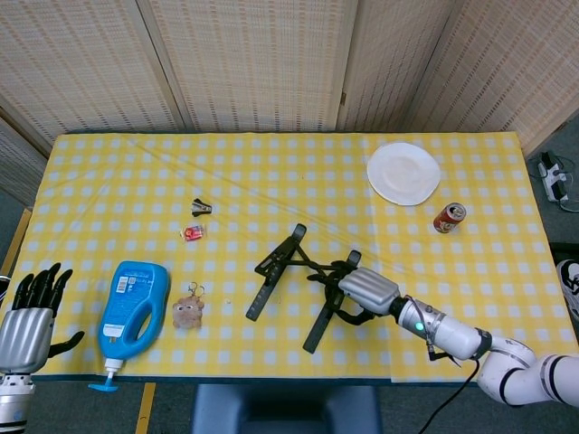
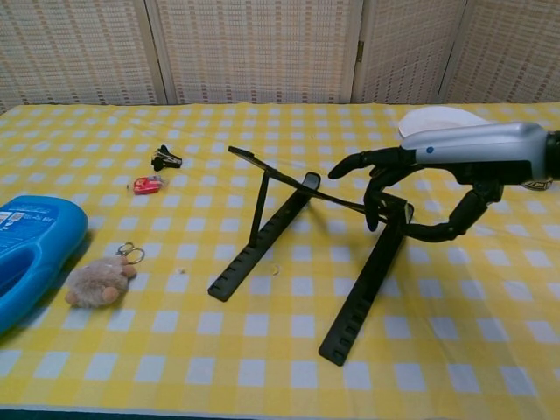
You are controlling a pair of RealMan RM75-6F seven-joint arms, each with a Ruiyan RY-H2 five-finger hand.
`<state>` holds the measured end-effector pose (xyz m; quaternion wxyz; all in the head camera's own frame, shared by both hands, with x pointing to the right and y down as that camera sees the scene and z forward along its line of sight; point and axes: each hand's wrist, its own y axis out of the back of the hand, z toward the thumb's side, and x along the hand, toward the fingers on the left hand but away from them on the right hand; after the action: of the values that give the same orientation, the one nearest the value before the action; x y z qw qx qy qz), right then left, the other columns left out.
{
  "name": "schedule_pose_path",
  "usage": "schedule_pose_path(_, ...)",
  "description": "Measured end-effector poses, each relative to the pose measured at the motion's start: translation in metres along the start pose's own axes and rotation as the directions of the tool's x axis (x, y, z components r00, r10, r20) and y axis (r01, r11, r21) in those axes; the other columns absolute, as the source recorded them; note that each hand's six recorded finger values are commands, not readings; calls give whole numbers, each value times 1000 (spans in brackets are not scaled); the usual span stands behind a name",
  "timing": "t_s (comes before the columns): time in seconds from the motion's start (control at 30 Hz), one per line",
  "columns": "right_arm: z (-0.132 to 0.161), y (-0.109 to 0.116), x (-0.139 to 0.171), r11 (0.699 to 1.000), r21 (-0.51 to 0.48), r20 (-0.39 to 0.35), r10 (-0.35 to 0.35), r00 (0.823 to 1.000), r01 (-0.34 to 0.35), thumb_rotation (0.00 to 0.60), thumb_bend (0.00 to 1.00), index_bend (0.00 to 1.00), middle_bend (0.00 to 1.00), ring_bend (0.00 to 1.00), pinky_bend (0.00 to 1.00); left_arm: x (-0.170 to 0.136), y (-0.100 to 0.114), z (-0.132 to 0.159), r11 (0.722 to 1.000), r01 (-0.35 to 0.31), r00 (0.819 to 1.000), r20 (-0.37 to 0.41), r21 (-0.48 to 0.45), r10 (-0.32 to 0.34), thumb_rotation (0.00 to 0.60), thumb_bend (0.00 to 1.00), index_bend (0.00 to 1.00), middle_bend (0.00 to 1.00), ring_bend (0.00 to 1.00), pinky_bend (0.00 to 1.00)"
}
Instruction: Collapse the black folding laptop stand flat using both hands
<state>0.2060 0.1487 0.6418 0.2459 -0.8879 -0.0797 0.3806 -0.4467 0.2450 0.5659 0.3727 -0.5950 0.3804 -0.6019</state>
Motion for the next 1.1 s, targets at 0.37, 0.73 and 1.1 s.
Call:
schedule_pose_path(0.37,6,14,20,997,-58,-49,-53,997,50,600,544,0,78,65,0,1,0,1,1000,-2,1000,3,-3,2,600,90,0,5,52,0)
schedule_pose_path(0.73,6,51,39,961,-263,-91,-113,989,86,600,930,0,227,212,0,-1,-1,-2,1000,-2,1000,-2,-9,2,600,90,0,6,52,0)
schedule_pose_path(1.1,-33,71,3,952,-289,84,-84,993,105,600,1000,0,252,229,0,0,-3,-1,1000,5,1000,1,-8,-5,600,90,0,6,52,0)
